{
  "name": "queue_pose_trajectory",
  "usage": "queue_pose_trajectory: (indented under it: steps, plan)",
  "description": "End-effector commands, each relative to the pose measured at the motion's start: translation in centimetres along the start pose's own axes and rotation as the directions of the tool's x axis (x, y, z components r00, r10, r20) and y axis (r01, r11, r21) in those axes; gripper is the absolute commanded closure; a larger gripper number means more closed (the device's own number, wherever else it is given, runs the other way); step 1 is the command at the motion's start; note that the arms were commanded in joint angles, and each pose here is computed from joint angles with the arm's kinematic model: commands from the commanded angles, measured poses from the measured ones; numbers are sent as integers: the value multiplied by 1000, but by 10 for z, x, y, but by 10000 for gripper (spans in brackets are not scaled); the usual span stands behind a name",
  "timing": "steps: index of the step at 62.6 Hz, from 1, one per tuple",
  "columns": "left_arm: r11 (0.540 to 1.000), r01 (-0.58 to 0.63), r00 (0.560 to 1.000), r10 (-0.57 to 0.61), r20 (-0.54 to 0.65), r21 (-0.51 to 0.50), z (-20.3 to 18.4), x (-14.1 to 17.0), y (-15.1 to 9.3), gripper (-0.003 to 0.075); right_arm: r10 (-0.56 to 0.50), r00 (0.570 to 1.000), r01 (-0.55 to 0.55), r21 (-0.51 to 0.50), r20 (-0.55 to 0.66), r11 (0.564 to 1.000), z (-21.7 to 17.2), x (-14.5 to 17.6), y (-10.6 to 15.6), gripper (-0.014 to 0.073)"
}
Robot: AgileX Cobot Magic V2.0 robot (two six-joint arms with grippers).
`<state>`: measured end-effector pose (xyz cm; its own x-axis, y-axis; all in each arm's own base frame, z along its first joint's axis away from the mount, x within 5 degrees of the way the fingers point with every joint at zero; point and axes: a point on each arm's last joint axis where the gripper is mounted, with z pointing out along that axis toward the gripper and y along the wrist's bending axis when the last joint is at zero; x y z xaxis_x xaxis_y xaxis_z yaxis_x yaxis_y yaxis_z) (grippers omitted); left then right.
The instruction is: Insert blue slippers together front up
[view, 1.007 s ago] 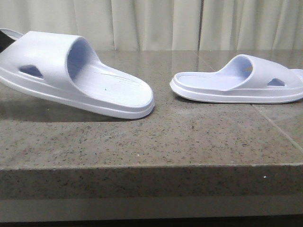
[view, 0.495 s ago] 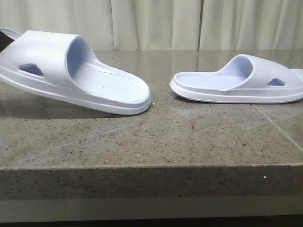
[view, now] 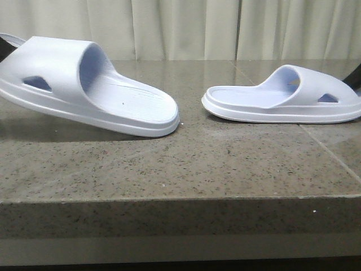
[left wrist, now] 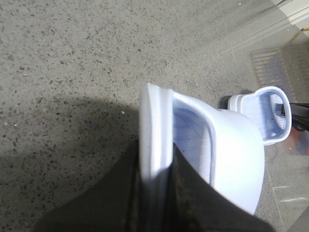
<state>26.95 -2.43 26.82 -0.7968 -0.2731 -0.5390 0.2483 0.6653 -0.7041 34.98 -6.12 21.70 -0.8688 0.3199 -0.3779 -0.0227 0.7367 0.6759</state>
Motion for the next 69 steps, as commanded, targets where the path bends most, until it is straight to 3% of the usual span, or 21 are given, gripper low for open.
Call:
queue_pose_trajectory:
  steps: [1,21,37,44,51,59,69]
  plan:
    - [998,-14,999,11,53,60,-6,-8,-16,741,-53,998,52,-54,-20,997,3,-1,17,342]
    - [998,-10,998,7,58,64,-6,-8,-17,741,-70,998,70,-72,4,995,5,-3,26,667]
    - [995,3,997,-10,70,99,13,-5,-33,741,-123,978,132,-39,167,991,-60,-8,47,661]
    - [996,2,998,-8,66,91,26,-1,-40,741,-70,966,88,-59,250,994,-93,-2,48,661]
    - [995,13,999,-17,36,98,43,5,-46,741,8,948,40,-142,318,989,-118,13,48,662]
    - [994,34,999,-34,-3,106,61,14,-50,741,17,951,42,-184,307,982,-117,35,54,662]
    - [998,47,999,-48,8,45,68,21,-46,741,19,971,36,-227,237,973,-90,54,65,662]
